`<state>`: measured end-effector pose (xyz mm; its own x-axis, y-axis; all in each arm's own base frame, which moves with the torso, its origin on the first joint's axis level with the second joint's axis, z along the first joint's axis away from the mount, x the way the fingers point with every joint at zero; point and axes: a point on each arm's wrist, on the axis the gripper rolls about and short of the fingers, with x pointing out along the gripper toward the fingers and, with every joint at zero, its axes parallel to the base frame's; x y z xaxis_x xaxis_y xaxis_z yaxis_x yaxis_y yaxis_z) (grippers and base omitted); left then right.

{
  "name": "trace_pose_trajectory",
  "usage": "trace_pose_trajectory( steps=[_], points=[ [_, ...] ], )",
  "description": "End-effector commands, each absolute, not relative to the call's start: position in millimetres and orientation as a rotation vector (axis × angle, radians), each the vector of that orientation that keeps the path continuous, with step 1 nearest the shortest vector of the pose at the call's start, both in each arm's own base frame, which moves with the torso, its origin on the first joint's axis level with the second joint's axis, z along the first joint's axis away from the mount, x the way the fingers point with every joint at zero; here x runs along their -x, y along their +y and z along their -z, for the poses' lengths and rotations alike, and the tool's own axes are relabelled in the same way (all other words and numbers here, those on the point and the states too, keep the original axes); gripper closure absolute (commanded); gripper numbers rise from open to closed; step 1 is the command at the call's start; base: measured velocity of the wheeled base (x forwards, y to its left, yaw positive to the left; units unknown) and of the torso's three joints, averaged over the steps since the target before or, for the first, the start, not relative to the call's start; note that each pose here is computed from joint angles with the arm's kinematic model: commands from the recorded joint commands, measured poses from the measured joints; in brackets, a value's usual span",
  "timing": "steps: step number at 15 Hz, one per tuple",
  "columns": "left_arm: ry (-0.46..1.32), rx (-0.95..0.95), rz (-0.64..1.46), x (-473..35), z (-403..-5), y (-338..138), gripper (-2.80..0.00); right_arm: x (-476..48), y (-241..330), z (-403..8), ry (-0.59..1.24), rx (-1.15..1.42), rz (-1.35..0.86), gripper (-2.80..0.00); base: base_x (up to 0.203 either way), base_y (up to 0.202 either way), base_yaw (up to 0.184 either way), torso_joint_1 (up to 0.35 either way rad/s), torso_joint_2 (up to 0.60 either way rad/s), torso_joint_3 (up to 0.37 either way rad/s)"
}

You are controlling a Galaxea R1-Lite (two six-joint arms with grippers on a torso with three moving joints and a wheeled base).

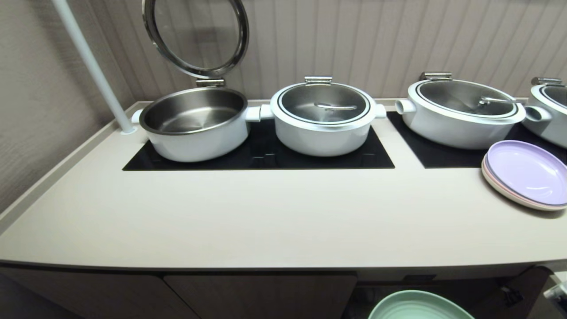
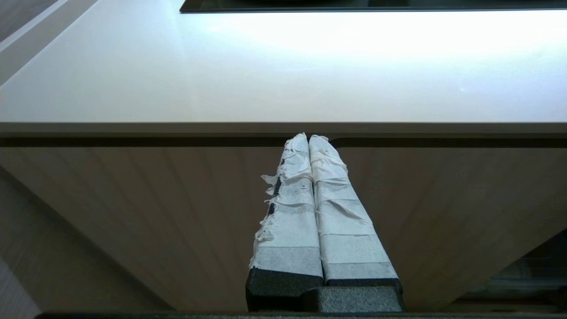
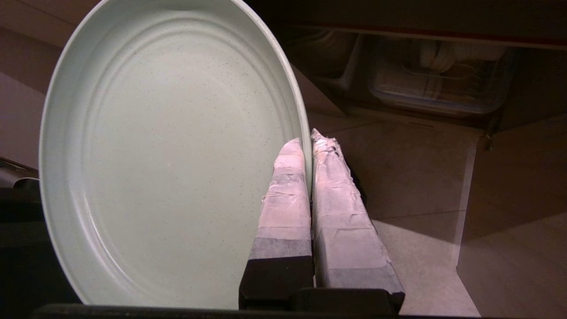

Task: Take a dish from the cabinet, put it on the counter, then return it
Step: Place it on the table

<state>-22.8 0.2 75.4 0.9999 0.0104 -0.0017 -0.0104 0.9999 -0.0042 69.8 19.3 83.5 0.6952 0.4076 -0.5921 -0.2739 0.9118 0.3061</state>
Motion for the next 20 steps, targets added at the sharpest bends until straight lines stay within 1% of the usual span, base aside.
trace_pose_trajectory(
  steps=[1,8,11,20],
  points=[
    [0.0,0.005,-0.011,23,-75,0,0.0,-70,19,-84,0.706,-0.2,-0.385,0.0,0.0,0.0,0.0,0.0,0.0,0.0],
    [0.0,0.005,-0.011,23,-75,0,0.0,-74,20,-85,0.709,-0.199,-0.38,0.0,0.0,0.0,0.0,0.0,0.0,0.0],
    [0.0,0.005,-0.011,23,-75,0,0.0,-78,21,-88,0.681,-0.209,-0.381,0.0,0.0,0.0,0.0,0.0,0.0,0.0],
    [0.0,0.005,-0.011,23,-75,0,0.0,-97,24,-112,0.639,-0.214,-0.387,0.0,0.0,0.0,0.0,0.0,0.0,0.0]
  ],
)
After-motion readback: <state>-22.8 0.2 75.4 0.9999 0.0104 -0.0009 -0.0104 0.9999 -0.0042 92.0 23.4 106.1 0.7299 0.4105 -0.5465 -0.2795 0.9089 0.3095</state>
